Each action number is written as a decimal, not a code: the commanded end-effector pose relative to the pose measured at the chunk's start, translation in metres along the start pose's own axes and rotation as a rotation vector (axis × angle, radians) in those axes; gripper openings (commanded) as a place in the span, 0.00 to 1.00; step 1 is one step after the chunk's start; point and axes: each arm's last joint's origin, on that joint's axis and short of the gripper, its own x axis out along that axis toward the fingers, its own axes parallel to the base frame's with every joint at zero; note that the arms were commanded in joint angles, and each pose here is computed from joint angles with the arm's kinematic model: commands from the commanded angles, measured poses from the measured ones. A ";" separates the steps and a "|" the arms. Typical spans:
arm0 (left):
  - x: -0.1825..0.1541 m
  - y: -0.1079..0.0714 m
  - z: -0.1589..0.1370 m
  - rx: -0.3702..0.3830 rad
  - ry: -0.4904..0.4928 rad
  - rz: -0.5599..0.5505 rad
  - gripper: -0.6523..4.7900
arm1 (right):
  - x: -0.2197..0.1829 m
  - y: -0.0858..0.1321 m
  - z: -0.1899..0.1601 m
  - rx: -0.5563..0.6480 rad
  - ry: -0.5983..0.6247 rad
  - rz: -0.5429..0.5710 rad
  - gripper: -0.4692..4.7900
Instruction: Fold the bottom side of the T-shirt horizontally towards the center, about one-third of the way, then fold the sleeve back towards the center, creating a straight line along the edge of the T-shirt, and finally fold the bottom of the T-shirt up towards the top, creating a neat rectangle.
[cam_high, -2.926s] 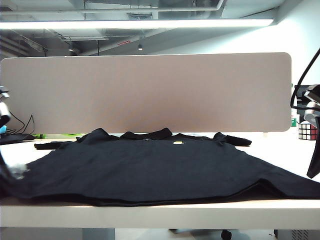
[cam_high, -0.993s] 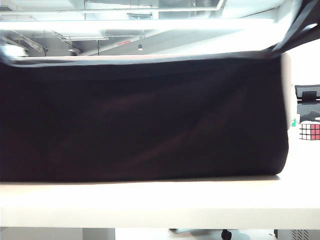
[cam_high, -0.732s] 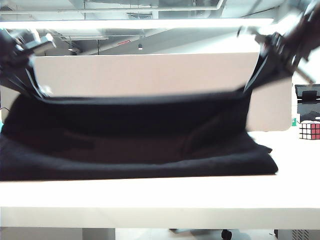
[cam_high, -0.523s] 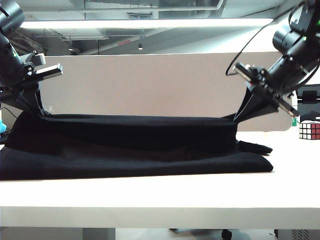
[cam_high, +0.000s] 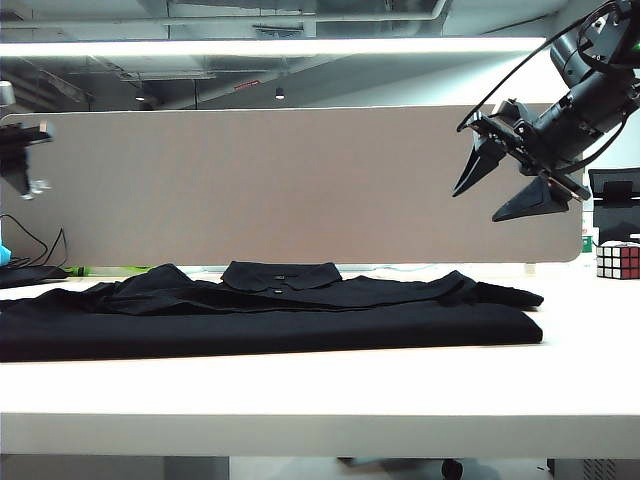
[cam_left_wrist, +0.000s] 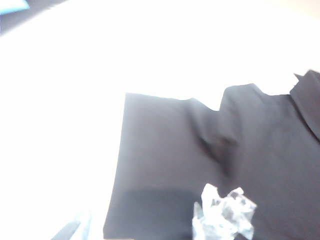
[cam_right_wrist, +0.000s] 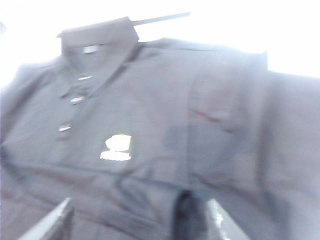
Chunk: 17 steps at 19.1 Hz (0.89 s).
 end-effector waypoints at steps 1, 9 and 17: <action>0.013 0.021 -0.001 -0.036 0.006 -0.007 0.59 | 0.000 -0.011 0.003 0.012 -0.034 -0.070 0.76; 0.094 0.048 -0.005 -0.097 0.175 -0.074 0.71 | 0.021 -0.084 -0.018 0.212 0.012 -0.141 0.76; 0.130 0.048 -0.010 -0.123 0.285 -0.133 0.71 | 0.046 -0.102 -0.023 0.260 0.045 -0.148 0.76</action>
